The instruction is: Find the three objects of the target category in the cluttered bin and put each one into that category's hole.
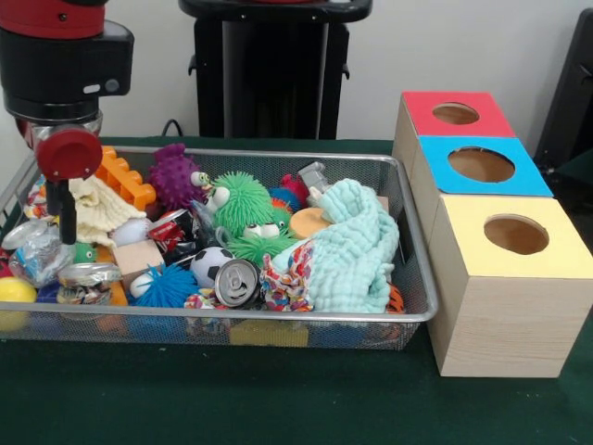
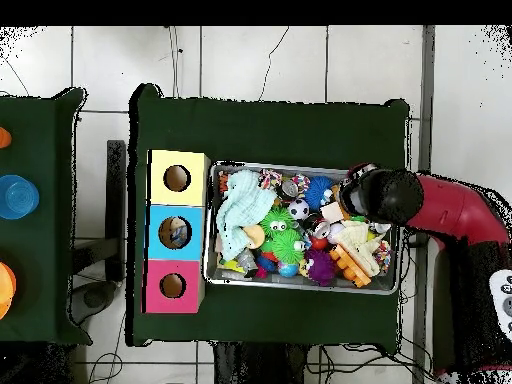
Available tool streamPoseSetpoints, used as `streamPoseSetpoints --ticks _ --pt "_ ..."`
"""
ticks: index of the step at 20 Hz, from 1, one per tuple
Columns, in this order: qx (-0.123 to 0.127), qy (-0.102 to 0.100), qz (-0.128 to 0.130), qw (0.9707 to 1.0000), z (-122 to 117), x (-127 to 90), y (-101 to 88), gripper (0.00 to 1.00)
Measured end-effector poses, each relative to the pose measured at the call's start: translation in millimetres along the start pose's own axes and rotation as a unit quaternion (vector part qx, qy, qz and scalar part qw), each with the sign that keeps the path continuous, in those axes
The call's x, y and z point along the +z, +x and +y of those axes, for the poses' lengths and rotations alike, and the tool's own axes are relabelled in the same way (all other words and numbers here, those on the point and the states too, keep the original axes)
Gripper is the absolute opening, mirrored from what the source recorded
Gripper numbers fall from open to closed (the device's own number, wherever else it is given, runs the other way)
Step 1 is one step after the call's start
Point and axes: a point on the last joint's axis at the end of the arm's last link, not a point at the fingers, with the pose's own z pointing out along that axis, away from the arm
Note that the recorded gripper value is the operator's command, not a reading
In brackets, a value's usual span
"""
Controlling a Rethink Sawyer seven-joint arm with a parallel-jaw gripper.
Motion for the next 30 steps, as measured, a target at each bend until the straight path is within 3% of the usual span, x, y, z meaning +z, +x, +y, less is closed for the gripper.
streamPoseSetpoints --ticks 11,22,30 --pt "-0.015 0.014 0.004 0.9998 -16.2 14.2 31.4 1.00" --pt "-0.014 0.012 0.000 0.9998 -23.2 24.9 32.5 1.00" --pt "-0.002 0.015 0.000 0.9999 -36.1 27.0 21.8 1.00"
